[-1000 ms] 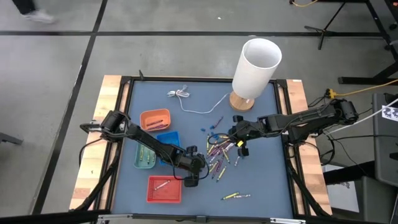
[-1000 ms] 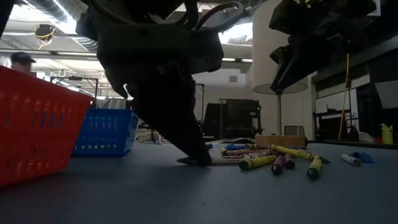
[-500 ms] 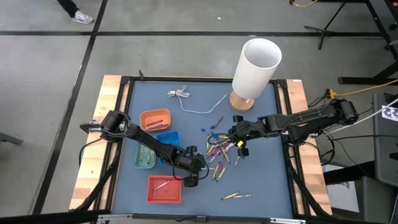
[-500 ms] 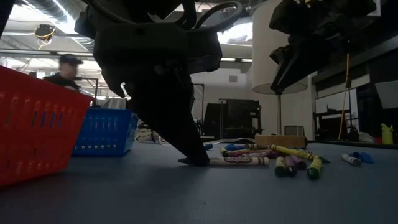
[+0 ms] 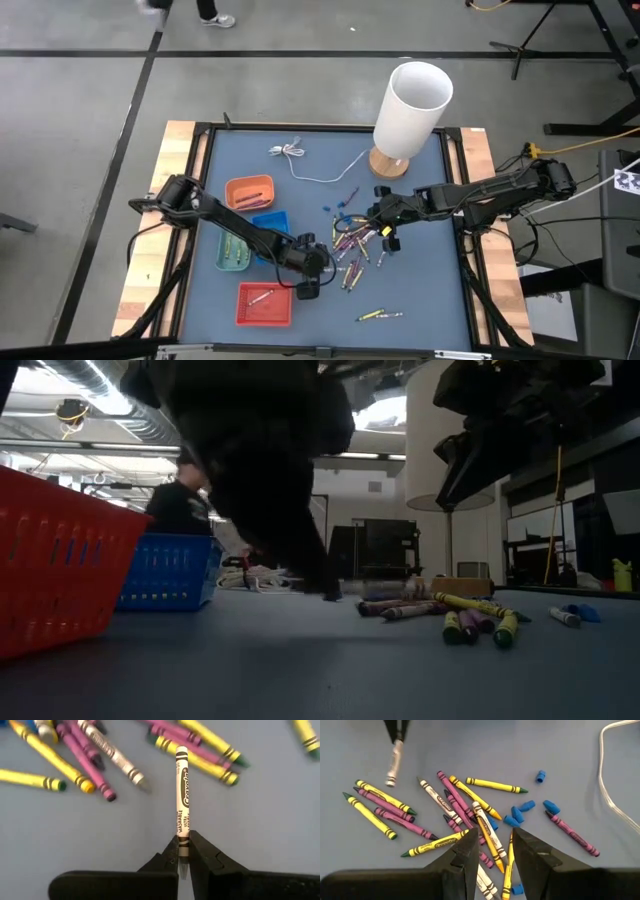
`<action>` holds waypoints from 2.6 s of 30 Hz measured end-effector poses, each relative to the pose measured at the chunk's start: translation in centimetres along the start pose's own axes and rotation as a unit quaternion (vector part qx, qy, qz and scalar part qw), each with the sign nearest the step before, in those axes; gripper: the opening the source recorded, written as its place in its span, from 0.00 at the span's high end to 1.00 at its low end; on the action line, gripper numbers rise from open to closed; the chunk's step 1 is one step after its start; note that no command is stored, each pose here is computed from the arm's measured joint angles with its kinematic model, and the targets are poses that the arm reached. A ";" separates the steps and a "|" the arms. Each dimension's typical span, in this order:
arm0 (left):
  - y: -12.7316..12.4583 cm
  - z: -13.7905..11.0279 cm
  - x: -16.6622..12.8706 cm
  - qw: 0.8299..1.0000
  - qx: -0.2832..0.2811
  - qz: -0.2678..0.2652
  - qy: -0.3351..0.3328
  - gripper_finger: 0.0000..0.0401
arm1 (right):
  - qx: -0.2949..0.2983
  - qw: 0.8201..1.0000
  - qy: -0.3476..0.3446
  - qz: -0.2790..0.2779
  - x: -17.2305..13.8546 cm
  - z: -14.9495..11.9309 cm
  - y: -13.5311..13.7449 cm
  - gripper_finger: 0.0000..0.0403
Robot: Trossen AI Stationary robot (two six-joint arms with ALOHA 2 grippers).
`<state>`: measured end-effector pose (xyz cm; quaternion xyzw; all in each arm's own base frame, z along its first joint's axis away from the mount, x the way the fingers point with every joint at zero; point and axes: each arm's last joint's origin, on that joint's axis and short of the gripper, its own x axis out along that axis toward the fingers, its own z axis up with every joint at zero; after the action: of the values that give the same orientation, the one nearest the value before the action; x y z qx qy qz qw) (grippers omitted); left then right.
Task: Sort crayons
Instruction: Put the grey crayon into the orange bin, then put the gray crayon into the orange basket
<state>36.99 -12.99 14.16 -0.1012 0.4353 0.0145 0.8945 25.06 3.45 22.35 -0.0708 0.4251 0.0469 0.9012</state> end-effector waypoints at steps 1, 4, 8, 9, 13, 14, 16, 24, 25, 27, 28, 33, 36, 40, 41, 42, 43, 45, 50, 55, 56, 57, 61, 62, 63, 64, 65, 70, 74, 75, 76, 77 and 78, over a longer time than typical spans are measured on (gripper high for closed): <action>-0.1 0.2 -0.4 1.000 -0.001 -0.008 -0.003 0.98 | 0.000 1.000 0.000 0.000 0.0 0.0 0.0 0.71; -0.6 1.0 -1.9 0.999 -0.009 -0.034 -0.017 0.98 | 0.000 1.000 0.001 0.000 0.0 0.0 0.0 0.71; -1.5 1.6 -4.5 0.997 -0.036 -0.064 -0.027 0.98 | 0.000 1.000 0.001 0.000 0.0 0.0 0.0 0.71; -1.8 1.6 -5.2 0.996 -0.042 -0.075 -0.024 0.98 | 0.000 1.000 0.001 0.000 0.0 0.0 0.0 0.71; -3.2 1.0 -8.0 0.991 -0.069 -0.111 0.010 0.98 | 0.000 1.000 0.000 0.015 0.0 0.0 0.1 0.71; -3.5 0.6 -8.7 0.990 -0.078 -0.116 0.026 0.98 | 0.000 1.000 -0.001 0.019 0.0 0.0 0.1 0.71; -4.3 -0.2 -9.9 0.986 -0.095 -0.124 0.054 0.98 | 0.001 0.999 -0.003 0.035 0.0 0.0 0.2 0.71; -7.7 -4.7 -12.2 0.979 -0.100 -0.103 0.146 0.98 | 0.065 0.993 -0.017 0.095 -0.1 0.4 0.5 0.71; -7.9 -5.2 -12.4 0.979 -0.097 -0.097 0.154 0.98 | 0.076 0.991 -0.020 0.104 -0.1 0.5 0.6 0.71; -8.1 -6.1 -12.7 0.978 -0.098 -0.075 0.169 0.98 | 0.100 0.987 -0.027 0.124 -0.1 0.7 0.8 0.71; -8.2 -6.4 -12.8 0.978 -0.101 -0.065 0.173 0.98 | 0.109 0.985 -0.030 0.134 -0.2 0.8 1.0 0.71; -8.4 -7.6 -13.3 0.976 -0.098 -0.033 0.191 0.98 | 0.106 0.980 -0.042 0.162 -0.4 1.2 3.2 0.71; -8.3 -7.9 -13.5 0.975 -0.092 -0.022 0.199 0.98 | 0.093 0.980 -0.046 0.170 -0.7 1.2 4.9 0.71; -8.2 -8.1 -13.5 0.975 -0.088 -0.012 0.206 0.98 | 0.091 0.981 -0.043 0.165 -1.1 0.9 6.9 0.71; -8.1 -8.1 -13.5 0.974 -0.087 -0.010 0.207 0.98 | 0.092 0.981 -0.042 0.165 -1.2 0.9 7.4 0.71; -8.1 -8.2 -13.5 0.974 -0.087 -0.009 0.208 0.98 | 0.091 0.981 -0.042 0.164 -1.4 0.8 7.9 0.71; -8.1 -8.2 -13.5 0.974 -0.087 -0.010 0.207 0.98 | 0.092 0.981 -0.041 0.166 -1.5 0.7 8.3 0.71; -8.1 -8.2 -13.5 0.974 -0.087 -0.010 0.207 0.98 | 0.092 0.981 -0.039 0.169 -1.7 0.5 9.2 0.71; -8.1 -8.2 -13.5 0.974 -0.087 -0.010 0.207 0.98 | 0.090 0.981 -0.038 0.169 -2.3 0.0 11.0 0.71; -8.0 -8.0 -13.5 0.979 -0.085 0.007 0.183 0.90 | 0.089 0.980 -0.038 0.172 -2.8 -0.5 12.5 0.71; -8.0 -8.0 -13.5 0.980 -0.084 0.010 0.178 0.87 | 0.091 0.980 -0.036 0.173 -2.9 -0.6 12.8 0.71; -8.0 -8.0 -13.5 0.981 -0.084 0.013 0.174 0.85 | 0.095 0.979 -0.034 0.174 -3.0 -0.8 13.1 0.71; -7.8 -7.8 -13.4 0.982 -0.085 0.019 0.165 0.77 | 0.104 0.977 -0.019 0.185 -2.9 -1.3 14.4 0.71; -7.8 -7.8 -13.4 0.982 -0.086 0.020 0.165 0.76 | 0.106 0.977 -0.012 0.187 -2.8 -1.5 14.8 0.71; -7.8 -7.7 -13.3 0.982 -0.087 0.019 0.164 0.75 | 0.107 0.976 -0.006 0.188 -2.6 -1.7 15.2 0.71; -7.8 -7.7 -13.3 0.982 -0.087 0.019 0.164 0.75 | 0.108 0.976 -0.001 0.190 -2.5 -1.9 15.6 0.71; -7.8 -7.7 -13.3 0.983 -0.087 0.019 0.163 0.74 | 0.108 0.975 0.005 0.192 -2.3 -2.1 16.0 0.71; -7.8 -7.7 -13.3 0.983 -0.087 0.019 0.163 0.74 | 0.090 0.974 0.017 0.205 -1.1 -3.0 18.2 0.71; -7.8 -7.7 -13.3 0.983 -0.087 0.019 0.163 0.74 | 0.075 0.976 0.026 0.203 -0.2 -3.8 19.4 0.71; -7.8 -7.7 -13.3 0.983 -0.087 0.019 0.163 0.74 | 0.071 0.978 0.028 0.196 0.1 -4.0 19.6 0.71; -7.8 -7.7 -13.3 0.983 -0.087 0.019 0.163 0.74 | 0.069 0.979 0.030 0.190 0.3 -4.2 19.8 0.71; -7.8 -7.7 -13.3 0.983 -0.087 0.019 0.163 0.74 | 0.069 0.980 0.032 0.184 0.5 -4.3 19.8 0.71; -7.8 -7.7 -13.3 0.983 -0.087 0.019 0.164 0.74 | 0.068 0.981 0.035 0.179 0.8 -4.4 19.9 0.71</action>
<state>23.63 -21.27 21.24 -0.1714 0.5746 0.0527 0.7985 19.30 22.33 17.19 0.0665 0.4642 0.1763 0.8655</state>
